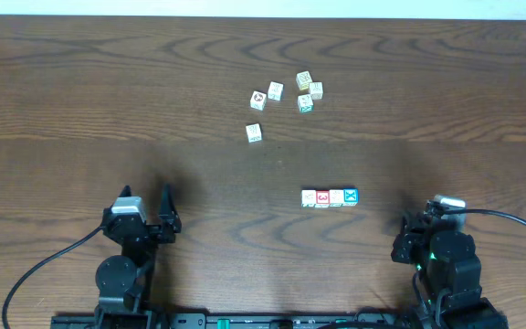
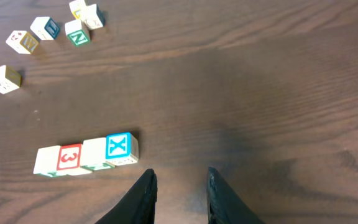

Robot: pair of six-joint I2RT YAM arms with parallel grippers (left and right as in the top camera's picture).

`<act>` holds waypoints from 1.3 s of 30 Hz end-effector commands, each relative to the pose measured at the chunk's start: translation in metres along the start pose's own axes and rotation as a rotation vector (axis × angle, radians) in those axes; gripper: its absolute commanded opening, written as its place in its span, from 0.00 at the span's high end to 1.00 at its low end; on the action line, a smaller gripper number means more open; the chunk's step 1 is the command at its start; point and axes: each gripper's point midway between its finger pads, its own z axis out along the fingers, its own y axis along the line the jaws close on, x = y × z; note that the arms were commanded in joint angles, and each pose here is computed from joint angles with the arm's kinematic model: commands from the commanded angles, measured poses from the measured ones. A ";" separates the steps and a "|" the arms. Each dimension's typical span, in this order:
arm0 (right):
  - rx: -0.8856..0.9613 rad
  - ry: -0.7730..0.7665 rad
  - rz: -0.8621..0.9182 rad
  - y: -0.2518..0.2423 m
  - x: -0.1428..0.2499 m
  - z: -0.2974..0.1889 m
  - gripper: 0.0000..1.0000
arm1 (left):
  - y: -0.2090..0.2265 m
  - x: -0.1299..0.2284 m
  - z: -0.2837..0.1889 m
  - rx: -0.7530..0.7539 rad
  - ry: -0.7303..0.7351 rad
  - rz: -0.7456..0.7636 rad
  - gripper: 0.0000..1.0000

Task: Lift 4 blocks
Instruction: 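Move the left gripper forward toward the left end of the block row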

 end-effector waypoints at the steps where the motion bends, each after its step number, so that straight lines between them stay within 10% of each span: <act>1: 0.027 0.014 0.008 -0.005 0.004 0.001 0.76 | -0.023 0.006 -0.003 0.134 0.042 -0.011 0.25; 15: 0.023 0.021 0.008 -0.005 0.005 0.001 0.76 | -0.056 -0.072 -0.061 0.271 0.090 -0.032 0.25; 39: -0.008 0.052 0.016 0.000 0.004 -0.010 0.76 | -0.089 0.012 -0.026 0.437 0.620 -0.182 0.27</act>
